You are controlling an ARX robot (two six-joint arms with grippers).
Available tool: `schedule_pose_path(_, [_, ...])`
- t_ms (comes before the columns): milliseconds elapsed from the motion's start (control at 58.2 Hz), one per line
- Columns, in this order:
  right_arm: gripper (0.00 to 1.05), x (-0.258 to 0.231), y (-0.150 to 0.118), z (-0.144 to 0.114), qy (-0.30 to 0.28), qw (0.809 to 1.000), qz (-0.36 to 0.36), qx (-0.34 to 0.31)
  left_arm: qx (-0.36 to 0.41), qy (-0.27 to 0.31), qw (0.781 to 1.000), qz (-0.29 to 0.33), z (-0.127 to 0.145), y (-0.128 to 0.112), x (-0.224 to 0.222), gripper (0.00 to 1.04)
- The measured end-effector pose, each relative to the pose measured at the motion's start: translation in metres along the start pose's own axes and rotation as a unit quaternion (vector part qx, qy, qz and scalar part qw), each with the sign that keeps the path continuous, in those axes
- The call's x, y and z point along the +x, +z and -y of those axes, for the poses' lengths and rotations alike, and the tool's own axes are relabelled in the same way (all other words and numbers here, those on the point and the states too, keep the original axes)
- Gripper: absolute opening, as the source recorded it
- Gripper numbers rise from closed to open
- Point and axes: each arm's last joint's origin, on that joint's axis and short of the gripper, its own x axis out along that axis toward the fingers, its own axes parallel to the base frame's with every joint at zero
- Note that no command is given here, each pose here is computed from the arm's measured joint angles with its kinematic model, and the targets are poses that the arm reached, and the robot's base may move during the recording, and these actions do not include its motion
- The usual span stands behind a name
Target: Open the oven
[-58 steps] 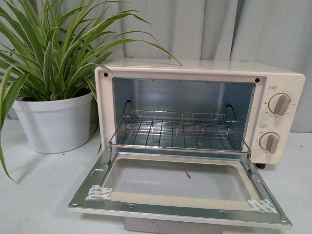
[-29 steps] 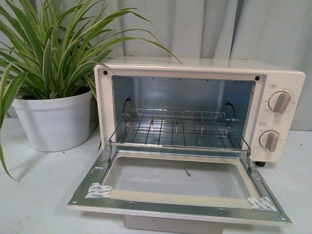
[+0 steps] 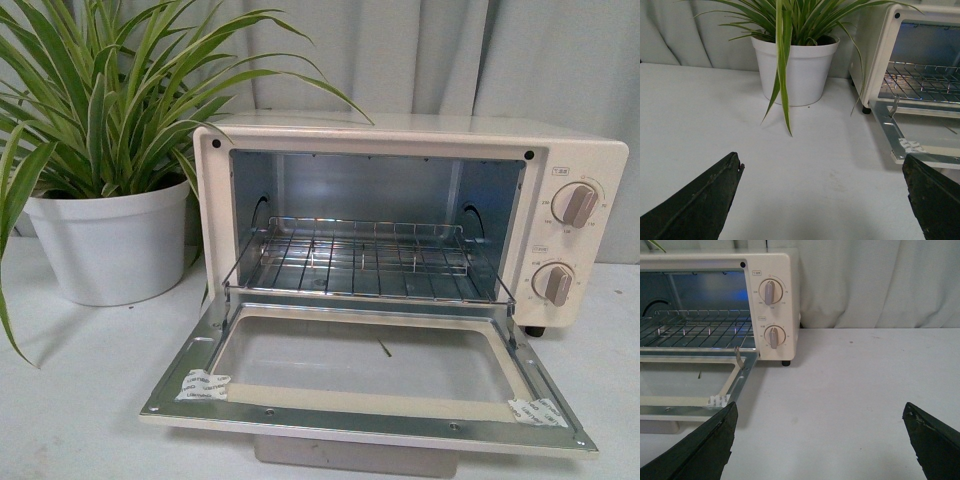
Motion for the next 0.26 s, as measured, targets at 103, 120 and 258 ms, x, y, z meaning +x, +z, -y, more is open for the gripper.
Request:
schedule_pose_path(103, [0.95, 0.0000, 0.0000, 0.0000, 0.000, 1.000, 0.000, 0.000, 0.000, 0.000, 1.000, 0.000, 0.0000, 0.0001, 0.0000, 0.98])
schedule_pose_path(120, [0.95, 0.0000, 0.0000, 0.0000, 0.000, 1.000, 0.000, 0.000, 0.000, 0.000, 1.000, 0.000, 0.0000, 0.0001, 0.0000, 0.98])
schedule_pose_path(258, [0.95, 0.0000, 0.0000, 0.0000, 0.000, 1.000, 0.000, 0.000, 0.000, 0.000, 1.000, 0.000, 0.0000, 0.0001, 0.0000, 0.98])
